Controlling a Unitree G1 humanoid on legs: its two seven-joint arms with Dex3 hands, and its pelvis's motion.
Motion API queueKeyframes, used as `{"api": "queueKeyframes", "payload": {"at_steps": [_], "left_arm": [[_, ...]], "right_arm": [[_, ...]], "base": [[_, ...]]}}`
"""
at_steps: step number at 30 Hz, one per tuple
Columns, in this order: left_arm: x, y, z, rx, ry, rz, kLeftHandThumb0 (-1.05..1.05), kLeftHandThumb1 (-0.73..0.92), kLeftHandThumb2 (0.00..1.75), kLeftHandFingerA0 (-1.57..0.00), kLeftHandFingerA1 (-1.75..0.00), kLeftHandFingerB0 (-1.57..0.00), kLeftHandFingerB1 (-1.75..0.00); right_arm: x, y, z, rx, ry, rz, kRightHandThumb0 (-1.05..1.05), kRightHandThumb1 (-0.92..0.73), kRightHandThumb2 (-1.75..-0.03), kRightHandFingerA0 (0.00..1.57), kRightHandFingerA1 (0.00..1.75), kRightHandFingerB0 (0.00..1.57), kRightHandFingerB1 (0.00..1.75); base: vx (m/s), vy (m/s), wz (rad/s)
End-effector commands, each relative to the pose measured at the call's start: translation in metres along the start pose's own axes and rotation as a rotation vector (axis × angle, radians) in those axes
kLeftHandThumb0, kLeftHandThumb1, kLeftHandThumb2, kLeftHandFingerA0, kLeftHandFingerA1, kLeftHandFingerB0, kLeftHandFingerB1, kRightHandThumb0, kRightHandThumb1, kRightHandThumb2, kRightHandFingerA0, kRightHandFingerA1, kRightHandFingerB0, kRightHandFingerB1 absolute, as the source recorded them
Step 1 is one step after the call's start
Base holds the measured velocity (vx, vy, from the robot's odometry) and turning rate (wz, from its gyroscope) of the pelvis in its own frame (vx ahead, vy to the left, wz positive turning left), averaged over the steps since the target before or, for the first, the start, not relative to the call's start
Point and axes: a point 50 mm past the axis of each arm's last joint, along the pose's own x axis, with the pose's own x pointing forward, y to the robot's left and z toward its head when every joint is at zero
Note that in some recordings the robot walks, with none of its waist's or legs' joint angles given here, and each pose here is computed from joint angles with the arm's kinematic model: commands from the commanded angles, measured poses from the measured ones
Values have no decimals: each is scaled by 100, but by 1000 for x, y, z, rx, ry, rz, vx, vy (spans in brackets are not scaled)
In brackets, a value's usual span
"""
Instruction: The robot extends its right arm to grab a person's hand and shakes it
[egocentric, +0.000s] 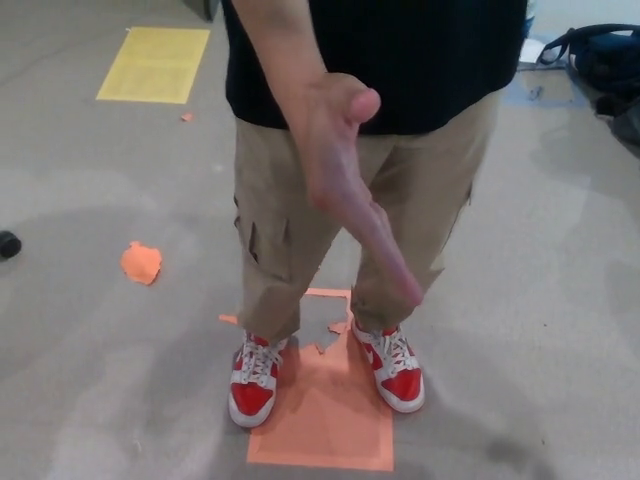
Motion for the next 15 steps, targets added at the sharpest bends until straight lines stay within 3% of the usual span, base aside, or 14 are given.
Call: {"api": "queueKeyframes", "payload": {"at_steps": [1, 2, 6, 7, 8, 9, 10, 11, 12, 14, 15], "left_arm": [[-1, 22, 7, -73, -56, 58, -77, 72, 105, -15, -46, 0, -34], [-1, 24, 8, -89, -61, 69, -74, 71, 107, -5, -41, -3, -32], [-1, 29, 13, -95, -87, 100, -81, 75, 109, -11, -44, -2, -31], [0, 31, 16, -95, -92, 102, -75, 73, 109, -6, -42, -3, -32], [0, 32, 18, -108, -100, 101, -78, 91, 69, -12, -27, -9, -23], [0, 33, 19, -126, -106, 100, -78, 91, 69, -12, -27, -9, -23], [0, 34, 20, -128, -108, 105, -83, 74, 109, -12, -45, -4, -31], [0, 34, 20, -128, -108, 107, -83, 74, 109, -12, -45, -4, -31], [0, 34, 20, -141, -105, 105, -80, 90, 69, -13, -27, -8, -23], [1, 34, 20, -161, -100, 101, -80, 90, 69, -13, -27, -8, -23], [0, 38, 21, -158, -110, 109, -78, 91, 69, -13, -28, -8, -23]], "right_arm": [[-2, -20, 18, 133, -89, -177, -86, -69, -103, 0, 10, 0, 8], [-5, -26, 37, 173, -222, -240, -90, -70, -104, 0, 7, 0, 5], [-42, -36, 96, 112, -624, -448, -92, -73, -108, 0, 10, 0, 6], [-60, -37, 113, 72, -721, -501, -94, -76, -110, 0, 7, 0, 5], [-78, -36, 126, 49, -807, -534, -89, -69, -94, 0, 3, 0, 7], [-93, -34, 134, 35, -881, -557, -89, -69, -94, 0, 3, 0, 7], [-126, -30, 151, -10, -1028, -594, -87, -70, -90, 0, 2, 0, 6], [-141, -28, 156, -28, -1083, -609, -87, -70, -90, 0, 2, 0, 6], [-155, -28, 162, -56, -1121, -631, -87, -71, -91, 0, 5, 0, 9], [-177, -26, 168, -97, -1175, -667, -87, -71, -91, 0, 5, 0, 9], [-198, -25, 178, -122, -1237, -692, -94, -80, -113, 0, 13, 0, 12]], "base": [[0, 0, 0], [22, 16, -7], [0, 0, 0], [0, 0, 0], [0, 0, 0], [0, 0, 0], [0, 0, 0], [0, 0, 0], [0, 0, 0], [0, 0, 0], [0, 0, 0]]}}
